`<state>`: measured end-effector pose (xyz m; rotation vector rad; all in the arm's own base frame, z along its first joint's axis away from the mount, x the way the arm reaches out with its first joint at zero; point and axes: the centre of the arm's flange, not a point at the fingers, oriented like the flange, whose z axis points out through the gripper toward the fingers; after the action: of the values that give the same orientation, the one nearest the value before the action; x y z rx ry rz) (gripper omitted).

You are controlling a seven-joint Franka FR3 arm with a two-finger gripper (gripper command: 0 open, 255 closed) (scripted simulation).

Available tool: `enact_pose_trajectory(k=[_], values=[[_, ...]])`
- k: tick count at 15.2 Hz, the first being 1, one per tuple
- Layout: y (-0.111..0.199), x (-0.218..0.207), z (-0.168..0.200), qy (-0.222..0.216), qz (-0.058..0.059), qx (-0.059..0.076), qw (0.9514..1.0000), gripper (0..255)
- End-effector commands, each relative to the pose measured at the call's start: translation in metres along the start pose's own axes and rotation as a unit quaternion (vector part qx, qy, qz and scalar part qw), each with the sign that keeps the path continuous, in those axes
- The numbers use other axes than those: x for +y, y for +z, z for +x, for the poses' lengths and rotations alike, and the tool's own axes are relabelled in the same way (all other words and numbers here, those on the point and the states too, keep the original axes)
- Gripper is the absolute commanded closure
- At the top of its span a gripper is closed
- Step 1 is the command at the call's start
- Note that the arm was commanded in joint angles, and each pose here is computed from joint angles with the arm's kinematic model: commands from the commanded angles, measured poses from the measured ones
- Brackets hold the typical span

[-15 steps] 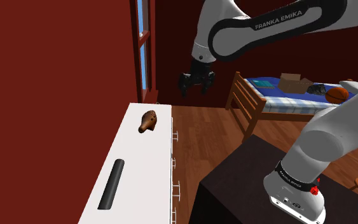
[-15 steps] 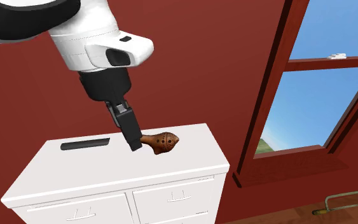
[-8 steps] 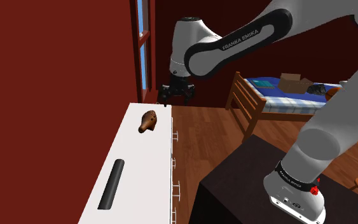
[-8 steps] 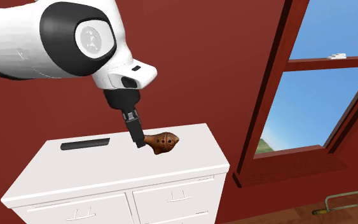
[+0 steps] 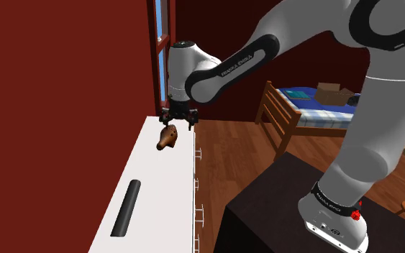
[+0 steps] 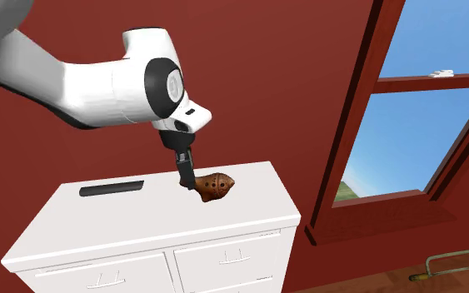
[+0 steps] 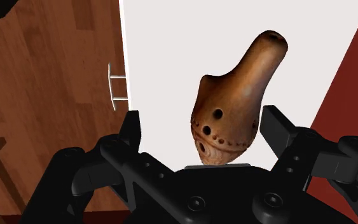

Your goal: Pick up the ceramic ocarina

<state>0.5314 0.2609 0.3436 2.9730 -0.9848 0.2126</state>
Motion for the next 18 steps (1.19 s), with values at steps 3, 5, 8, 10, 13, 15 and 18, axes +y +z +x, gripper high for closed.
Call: enact_pose_trajectory(k=[3, 5, 8, 10, 13, 15, 18], values=[[0.038, -0.037, 0.012, 0.044, -0.004, 0.0, 0.999, 0], [0.054, -0.054, 0.018, 0.063, -0.006, 0.0, 0.998, 0], [0.07, -0.054, 0.016, 0.063, -0.006, 0.0, 0.998, 0], [0.081, -0.053, 0.015, 0.063, -0.006, 0.0, 0.998, 0], [0.094, -0.053, 0.013, 0.063, -0.006, 0.0, 0.998, 0], [0.095, -0.052, 0.014, 0.063, -0.006, 0.0, 0.998, 255], [0.095, -0.052, 0.015, 0.063, -0.006, 0.0, 0.998, 255]])
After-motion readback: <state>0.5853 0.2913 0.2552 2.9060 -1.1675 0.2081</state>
